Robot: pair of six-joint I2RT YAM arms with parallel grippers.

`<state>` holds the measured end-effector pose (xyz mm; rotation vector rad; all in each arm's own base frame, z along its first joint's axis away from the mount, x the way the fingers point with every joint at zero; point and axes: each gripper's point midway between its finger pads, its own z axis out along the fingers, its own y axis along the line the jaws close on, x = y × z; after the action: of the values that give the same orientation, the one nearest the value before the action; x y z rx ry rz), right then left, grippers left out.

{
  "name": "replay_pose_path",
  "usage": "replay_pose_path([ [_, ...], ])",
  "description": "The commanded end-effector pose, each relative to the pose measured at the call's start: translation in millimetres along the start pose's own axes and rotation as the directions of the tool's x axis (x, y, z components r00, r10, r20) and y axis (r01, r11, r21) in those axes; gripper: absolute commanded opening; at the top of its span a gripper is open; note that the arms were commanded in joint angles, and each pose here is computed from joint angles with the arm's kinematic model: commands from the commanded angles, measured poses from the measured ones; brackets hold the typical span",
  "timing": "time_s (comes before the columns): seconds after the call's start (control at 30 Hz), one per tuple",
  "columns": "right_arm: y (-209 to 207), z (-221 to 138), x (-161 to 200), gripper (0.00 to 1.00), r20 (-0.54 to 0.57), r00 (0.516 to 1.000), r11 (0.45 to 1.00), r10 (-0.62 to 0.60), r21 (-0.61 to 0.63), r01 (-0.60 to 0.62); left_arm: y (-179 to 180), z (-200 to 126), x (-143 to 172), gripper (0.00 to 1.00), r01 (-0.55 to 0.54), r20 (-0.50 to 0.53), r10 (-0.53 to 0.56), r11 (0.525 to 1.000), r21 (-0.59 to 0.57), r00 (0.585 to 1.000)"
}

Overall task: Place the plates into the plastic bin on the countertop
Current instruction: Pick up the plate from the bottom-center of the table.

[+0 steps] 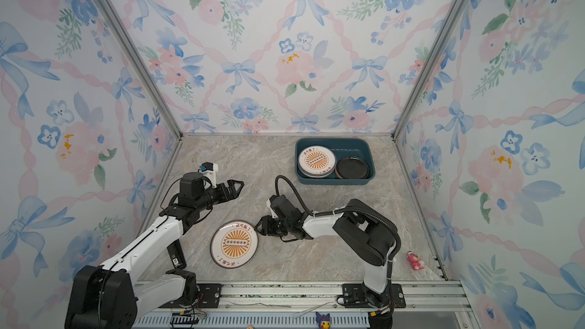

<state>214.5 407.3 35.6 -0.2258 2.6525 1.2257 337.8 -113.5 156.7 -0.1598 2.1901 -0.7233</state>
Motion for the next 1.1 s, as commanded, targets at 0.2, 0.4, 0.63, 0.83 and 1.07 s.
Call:
replay_pose_path([
  [0.2, 18, 29, 24, 0.47, -0.070, 0.997, 0.998, 0.022, -0.055, -0.026, 2, 0, 7, 0.98, 0.014, -0.014, -0.014, 1.000, 0.016, 1.000],
  [0.4, 5, 30, 32, 0.34, -0.087, 0.996, 1.000, 0.019, -0.003, -0.019, 1, 1, 6, 0.98, 0.018, -0.016, -0.018, 1.000, 0.023, 1.000],
  [0.63, 0, 31, 32, 0.12, -0.082, 0.996, 1.000, 0.025, 0.007, -0.025, 2, 1, 6, 0.98, 0.021, -0.017, -0.020, 0.999, 0.025, 1.000],
  [0.83, 1, 25, 26, 0.03, -0.068, 0.997, 1.000, 0.024, -0.001, -0.025, 2, 0, 7, 0.98, 0.022, -0.017, -0.022, 0.999, 0.027, 1.000],
  [1.07, -4, -9, -1, 0.00, -0.004, 1.000, 1.000, 0.025, 0.005, -0.025, 2, 2, 11, 0.98, 0.029, -0.025, -0.028, 0.999, 0.036, 0.999],
])
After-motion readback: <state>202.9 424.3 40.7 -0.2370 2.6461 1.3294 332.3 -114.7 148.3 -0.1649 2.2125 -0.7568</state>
